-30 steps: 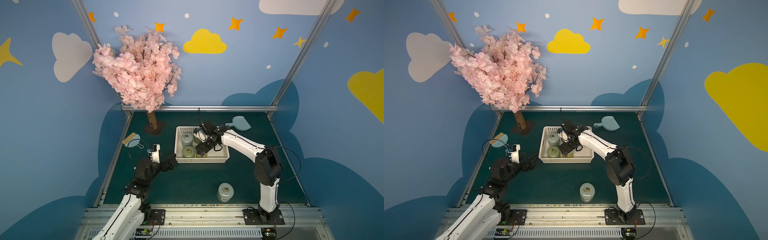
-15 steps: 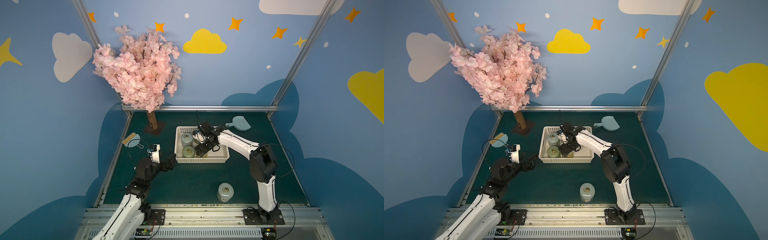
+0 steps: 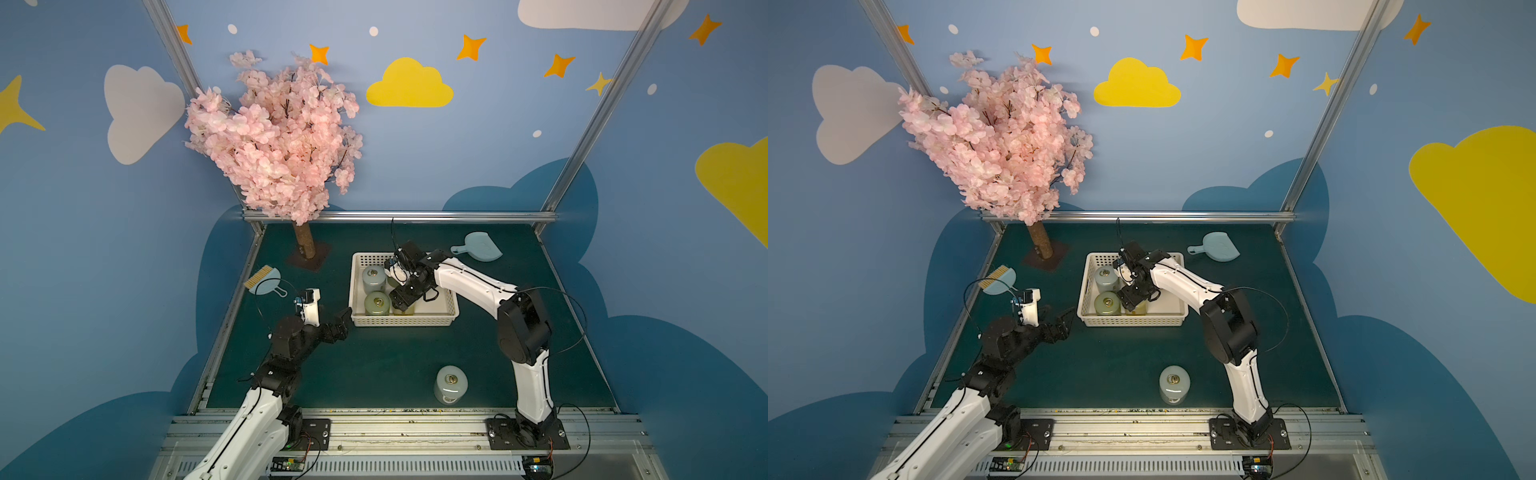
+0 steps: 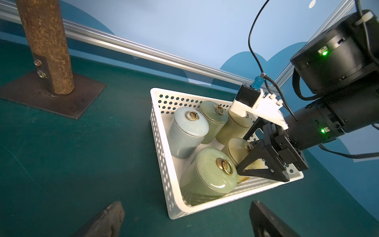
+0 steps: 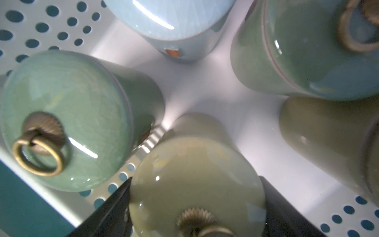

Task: Take the tea canister out of the basket
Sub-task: Pick up the tea canister from the basket.

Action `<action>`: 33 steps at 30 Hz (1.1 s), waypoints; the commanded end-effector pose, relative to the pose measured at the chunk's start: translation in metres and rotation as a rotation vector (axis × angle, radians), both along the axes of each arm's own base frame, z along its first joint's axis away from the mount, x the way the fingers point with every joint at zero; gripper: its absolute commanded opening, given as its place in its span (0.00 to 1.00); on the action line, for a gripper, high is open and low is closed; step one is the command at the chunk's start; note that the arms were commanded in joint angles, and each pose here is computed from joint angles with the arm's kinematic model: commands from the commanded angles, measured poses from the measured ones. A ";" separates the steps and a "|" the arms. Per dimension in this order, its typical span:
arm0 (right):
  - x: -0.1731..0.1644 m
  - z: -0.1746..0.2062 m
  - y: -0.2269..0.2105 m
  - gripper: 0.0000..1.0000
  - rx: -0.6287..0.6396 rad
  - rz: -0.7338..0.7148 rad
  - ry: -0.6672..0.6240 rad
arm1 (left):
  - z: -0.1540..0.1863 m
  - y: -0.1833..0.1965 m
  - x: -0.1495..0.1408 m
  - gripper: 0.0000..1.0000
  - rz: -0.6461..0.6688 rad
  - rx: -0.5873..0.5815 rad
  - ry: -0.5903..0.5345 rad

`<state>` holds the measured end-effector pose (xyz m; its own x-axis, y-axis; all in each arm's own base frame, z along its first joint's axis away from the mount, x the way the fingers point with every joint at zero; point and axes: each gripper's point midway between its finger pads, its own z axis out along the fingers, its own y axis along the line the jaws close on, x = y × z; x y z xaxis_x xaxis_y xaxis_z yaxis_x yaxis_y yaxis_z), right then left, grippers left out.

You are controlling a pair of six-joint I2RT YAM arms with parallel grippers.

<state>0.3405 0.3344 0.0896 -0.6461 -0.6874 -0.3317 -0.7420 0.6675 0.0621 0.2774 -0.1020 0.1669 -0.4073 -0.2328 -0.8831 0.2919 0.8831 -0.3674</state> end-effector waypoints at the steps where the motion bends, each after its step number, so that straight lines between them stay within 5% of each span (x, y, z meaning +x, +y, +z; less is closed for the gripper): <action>1: -0.001 0.003 -0.001 0.59 -0.007 0.004 0.013 | 0.003 0.000 0.000 1.00 -0.004 0.010 -0.021; 33: 0.002 0.118 -0.019 0.51 0.063 -0.046 -0.176 | 0.003 -0.001 0.000 1.00 -0.007 0.010 -0.022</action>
